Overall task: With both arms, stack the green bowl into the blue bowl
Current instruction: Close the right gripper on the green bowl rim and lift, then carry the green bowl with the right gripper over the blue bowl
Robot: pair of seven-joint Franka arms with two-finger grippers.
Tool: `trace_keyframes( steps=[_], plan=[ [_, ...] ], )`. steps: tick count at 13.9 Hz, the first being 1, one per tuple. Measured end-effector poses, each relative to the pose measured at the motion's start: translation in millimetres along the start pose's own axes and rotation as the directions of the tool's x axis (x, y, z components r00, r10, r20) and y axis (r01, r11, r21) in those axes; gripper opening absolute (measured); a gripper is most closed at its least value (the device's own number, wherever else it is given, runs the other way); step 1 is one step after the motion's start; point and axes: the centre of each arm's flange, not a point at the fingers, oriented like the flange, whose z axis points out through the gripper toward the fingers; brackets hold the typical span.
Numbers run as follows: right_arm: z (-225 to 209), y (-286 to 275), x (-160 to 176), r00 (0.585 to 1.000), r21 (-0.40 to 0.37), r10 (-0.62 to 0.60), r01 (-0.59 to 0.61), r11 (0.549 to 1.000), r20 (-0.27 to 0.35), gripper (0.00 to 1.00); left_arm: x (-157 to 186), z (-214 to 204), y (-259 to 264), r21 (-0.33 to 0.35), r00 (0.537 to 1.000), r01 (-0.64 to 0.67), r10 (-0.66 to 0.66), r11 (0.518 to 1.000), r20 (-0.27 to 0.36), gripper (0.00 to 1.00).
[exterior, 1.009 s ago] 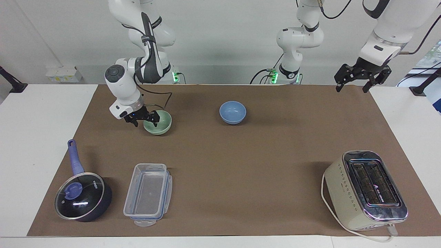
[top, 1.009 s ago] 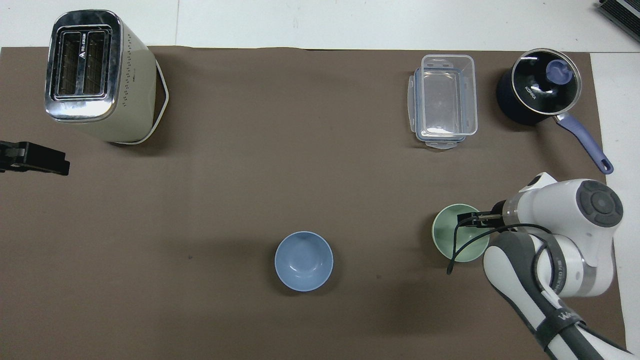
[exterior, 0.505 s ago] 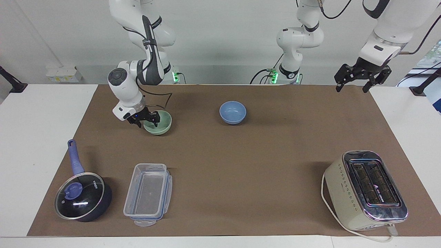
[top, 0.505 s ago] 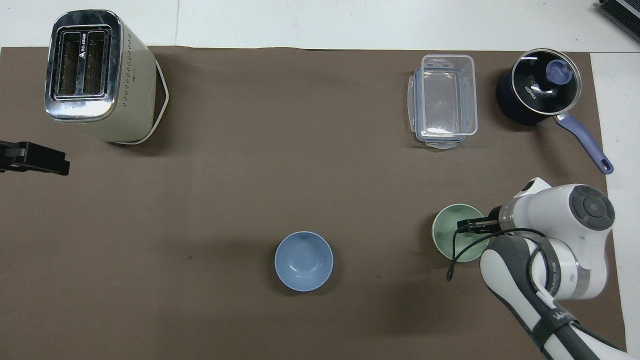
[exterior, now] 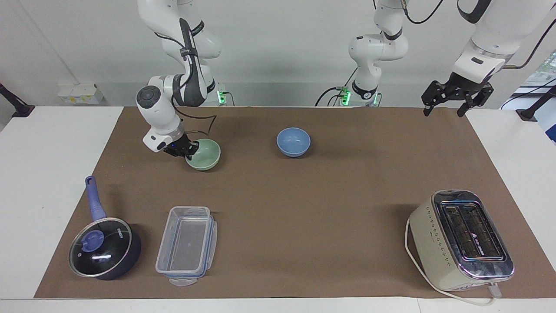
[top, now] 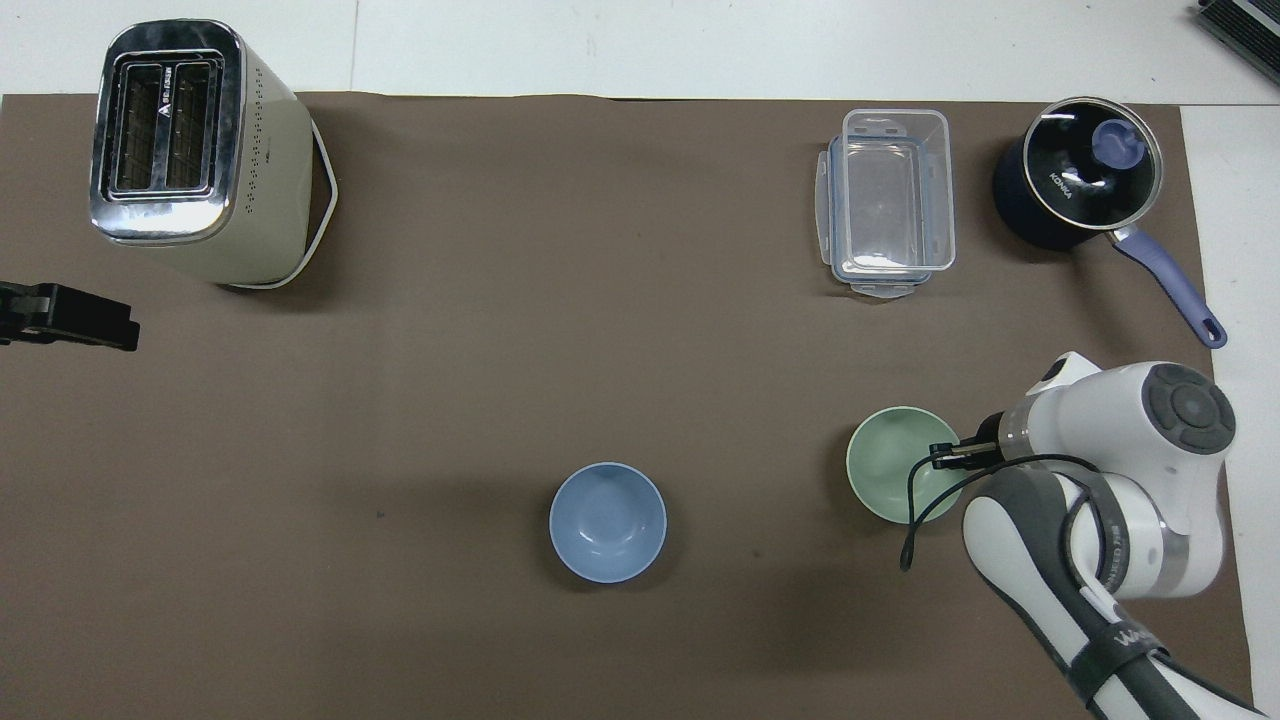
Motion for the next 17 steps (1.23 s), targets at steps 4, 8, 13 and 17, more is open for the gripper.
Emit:
trace_keyframes(
  steps=[4, 8, 13, 17],
  plan=[
    [-38.8, -25.9, 1.9, 0.999, 0.044, -0.020, 0.019, 0.999, 0.025, 0.06, 0.0, 0.0, 0.0, 0.000, 1.000, 0.000, 0.000, 1.000, 0.000, 1.00],
    [-74.3, -83.3, -4.0, 0.998, 0.094, -0.067, 0.066, 0.993, 0.005, 0.06, 0.0, 0.0, 0.0, 0.000, 1.000, 0.000, 0.000, 1.000, 0.000, 1.00],
    [-85.1, -189.1, -24.7, 1.000, 0.079, -0.021, 0.021, 0.997, -0.004, 0.06, 0.0, 0.0, 0.0, 0.000, 1.000, 0.000, 0.000, 1.000, 0.000, 1.00],
    [-87.0, -244.6, -41.7, 1.000, 0.130, -0.007, 0.008, 0.991, -0.013, 0.06, 0.0, 0.0, 0.0, 0.000, 1.000, 0.000, 0.000, 1.000, 0.000, 1.00]
  ],
)
